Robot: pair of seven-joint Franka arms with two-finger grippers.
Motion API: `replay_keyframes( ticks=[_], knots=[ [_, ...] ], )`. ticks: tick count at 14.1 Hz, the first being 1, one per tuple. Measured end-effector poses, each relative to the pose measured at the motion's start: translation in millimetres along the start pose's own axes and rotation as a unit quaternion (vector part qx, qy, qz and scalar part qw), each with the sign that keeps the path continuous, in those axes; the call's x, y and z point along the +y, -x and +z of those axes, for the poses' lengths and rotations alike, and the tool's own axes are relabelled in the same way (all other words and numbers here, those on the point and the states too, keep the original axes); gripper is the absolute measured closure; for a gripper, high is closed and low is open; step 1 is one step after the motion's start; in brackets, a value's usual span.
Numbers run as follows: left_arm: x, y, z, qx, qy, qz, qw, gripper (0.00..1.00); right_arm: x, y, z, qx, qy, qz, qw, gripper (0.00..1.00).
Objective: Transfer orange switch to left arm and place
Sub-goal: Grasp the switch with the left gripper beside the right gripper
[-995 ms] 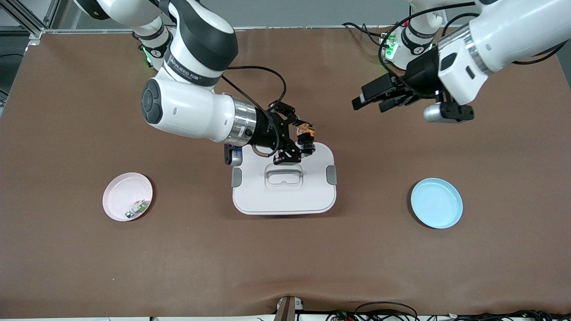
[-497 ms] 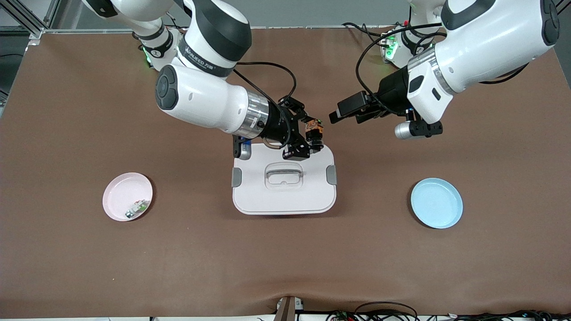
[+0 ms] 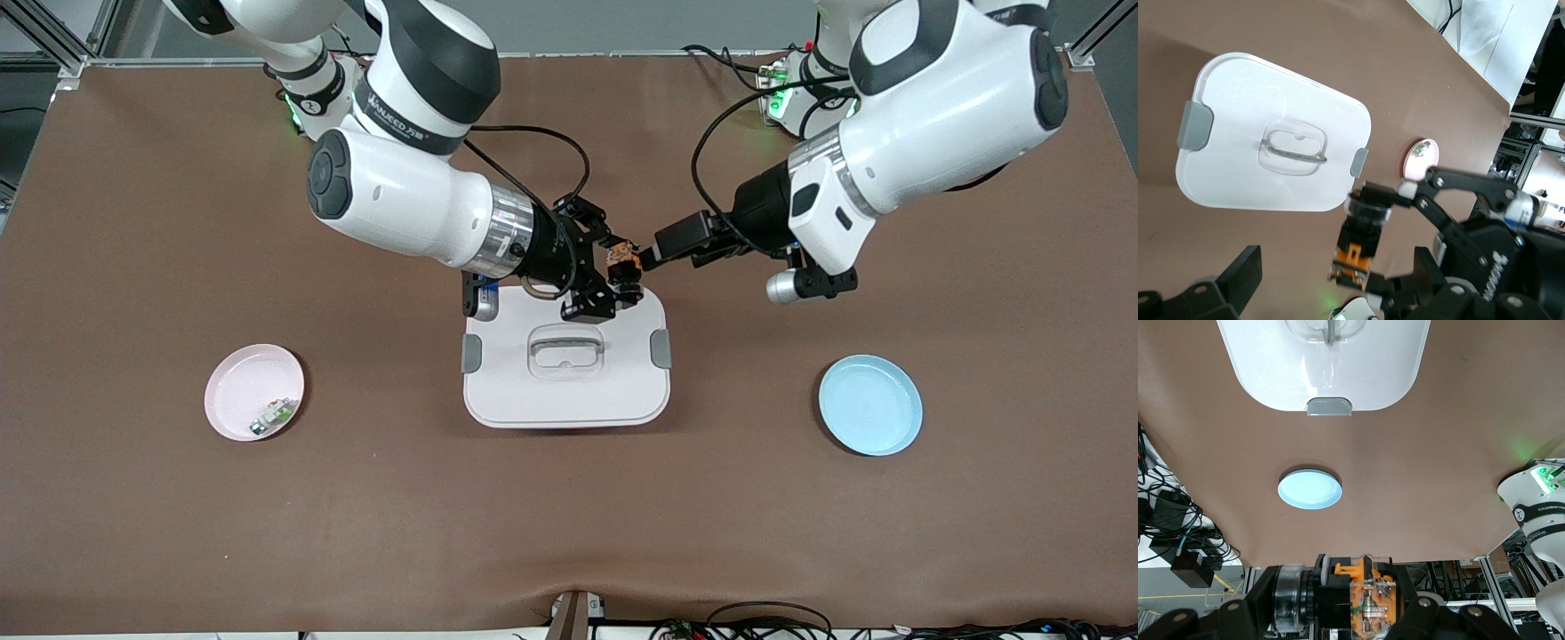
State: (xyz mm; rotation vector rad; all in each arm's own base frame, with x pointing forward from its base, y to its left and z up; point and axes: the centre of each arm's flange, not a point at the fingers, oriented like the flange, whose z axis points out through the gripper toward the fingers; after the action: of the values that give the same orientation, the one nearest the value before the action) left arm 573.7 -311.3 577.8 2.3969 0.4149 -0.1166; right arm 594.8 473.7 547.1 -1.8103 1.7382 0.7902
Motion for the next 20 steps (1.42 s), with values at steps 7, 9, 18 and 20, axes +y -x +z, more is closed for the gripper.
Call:
replay_keyframes(
  ticks=[7, 9, 18, 20],
  knots=[
    [18.4, 19.5, 32.7, -0.012, 0.013, 0.013, 1.0, 0.0, -1.0, 0.2, 0.1, -0.002, -0.004, 0.0, 1.0, 0.28],
    [20.4, 22.7, 35.9, -0.014, 0.013, 0.016, 1.0, 0.0, -2.2, -1.9, 2.0, 0.0, -0.004, 0.002, 1.0, 0.28],
    [5.7, 8.9, 53.7, -0.022, 0.005, 0.054, 0.998, 0.0, -4.4, -4.3, 6.8, 0.0, -0.005, 0.003, 1.0, 0.28],
    [-0.6, 2.4, 59.9, -0.026, 0.002, 0.056, 0.998, 0.0, -4.0, -2.1, 5.2, -0.002, -0.006, 0.001, 1.0, 0.28]
  ],
)
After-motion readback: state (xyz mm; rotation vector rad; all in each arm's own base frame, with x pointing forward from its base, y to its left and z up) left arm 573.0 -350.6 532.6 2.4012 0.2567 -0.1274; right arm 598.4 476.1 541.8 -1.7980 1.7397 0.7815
